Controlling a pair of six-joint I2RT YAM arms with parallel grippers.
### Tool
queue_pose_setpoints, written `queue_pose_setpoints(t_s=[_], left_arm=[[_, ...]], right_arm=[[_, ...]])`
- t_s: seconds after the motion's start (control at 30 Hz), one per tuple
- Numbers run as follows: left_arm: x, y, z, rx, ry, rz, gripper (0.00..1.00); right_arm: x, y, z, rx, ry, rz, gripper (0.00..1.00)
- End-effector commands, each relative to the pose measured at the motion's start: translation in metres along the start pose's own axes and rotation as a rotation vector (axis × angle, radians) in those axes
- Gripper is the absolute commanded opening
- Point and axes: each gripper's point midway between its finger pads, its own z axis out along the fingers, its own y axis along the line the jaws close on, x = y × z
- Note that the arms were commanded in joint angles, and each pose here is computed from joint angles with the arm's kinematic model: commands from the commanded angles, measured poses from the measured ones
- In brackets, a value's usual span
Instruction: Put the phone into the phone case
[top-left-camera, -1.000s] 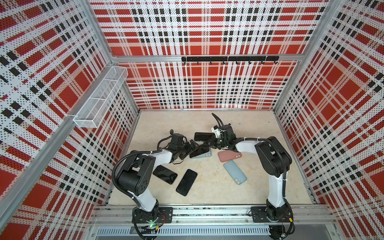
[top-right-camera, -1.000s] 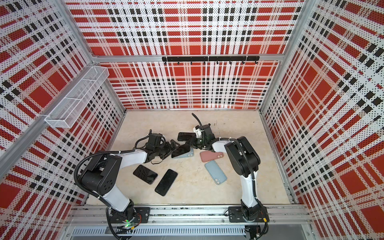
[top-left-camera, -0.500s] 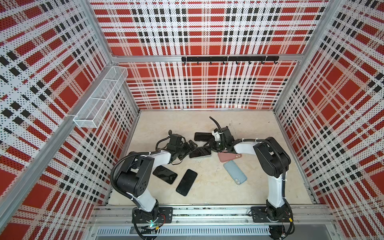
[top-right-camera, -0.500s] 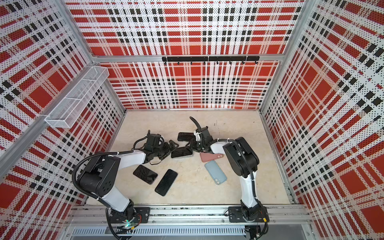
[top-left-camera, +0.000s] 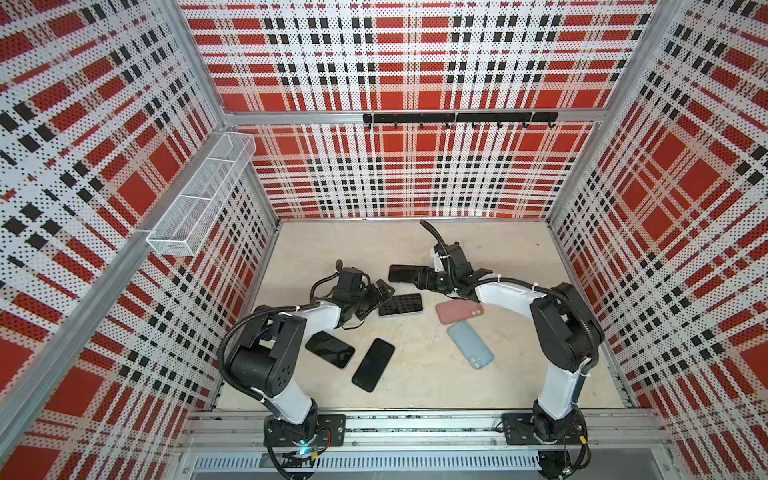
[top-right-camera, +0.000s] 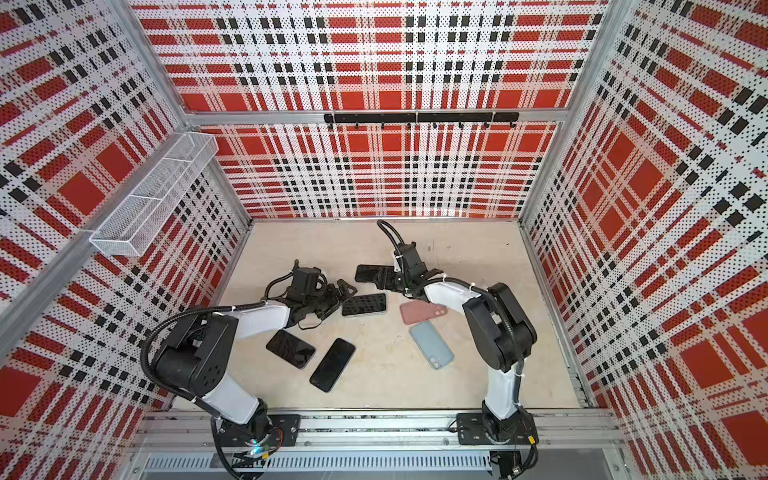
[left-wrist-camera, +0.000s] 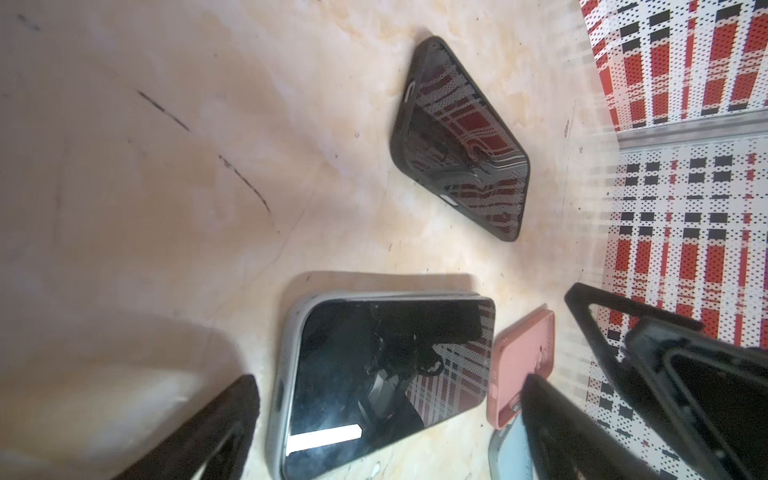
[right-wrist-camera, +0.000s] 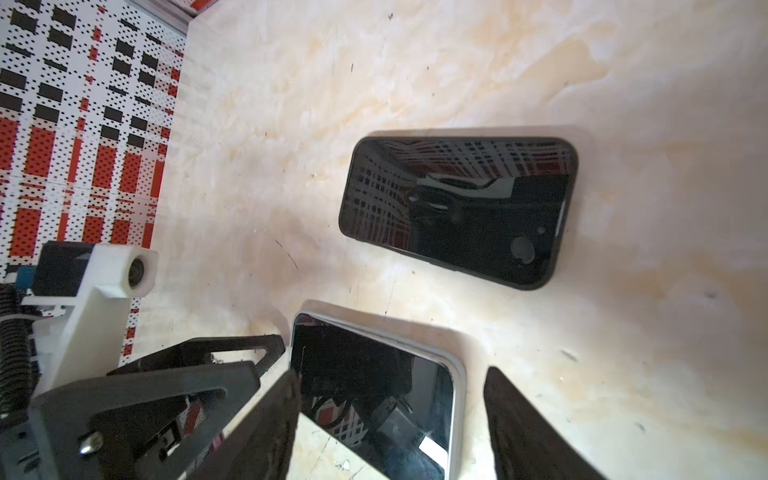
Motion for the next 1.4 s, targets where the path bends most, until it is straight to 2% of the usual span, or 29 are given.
queue_pose_setpoints(t_s=[0.0,0.17,0.37,0.7,0.8,1.03,1.1,1.17,1.2,1.37], left_arm=[[0.000,-0.002,-0.007,0.013,-0.006,0.013,0.99],[0.001,-0.001,-0.007,0.013,-0.001,0.013,1.00],[0.003,0.002,-0.005,0.004,0.006,0.005,1.00],[0.005,0.006,0.001,-0.010,0.017,0.000,0.99],[0.006,0.006,0.004,-0.014,0.022,0.001,0.99],[0.007,0.004,0.004,-0.009,0.022,0.005,1.00],[0.004,0.001,0.000,-0.003,0.010,0.008,0.99],[0.003,-0.001,-0.005,0.001,0.002,0.010,0.99],[0.003,-0.002,-0.007,-0.003,0.003,0.014,1.00],[0.005,-0.003,-0.013,-0.013,0.011,0.031,0.99]], right_arm=[[0.001,-0.006,-0.009,0.061,-0.010,-0.048,0.69],[0.023,-0.016,0.006,0.069,0.066,-0.034,0.58],[0.048,-0.022,0.031,0.077,0.137,-0.029,0.41],[0.062,-0.013,0.047,0.061,0.167,-0.048,0.06],[0.065,-0.007,0.049,0.050,0.172,-0.052,0.00],[0.067,-0.004,0.047,0.041,0.169,-0.045,0.01],[0.059,-0.002,0.038,0.045,0.147,-0.047,0.12],[0.050,-0.001,0.028,0.035,0.125,-0.043,0.19],[0.044,0.000,0.022,0.026,0.114,-0.036,0.28],[0.032,-0.002,0.008,-0.039,0.113,-0.002,0.47]])
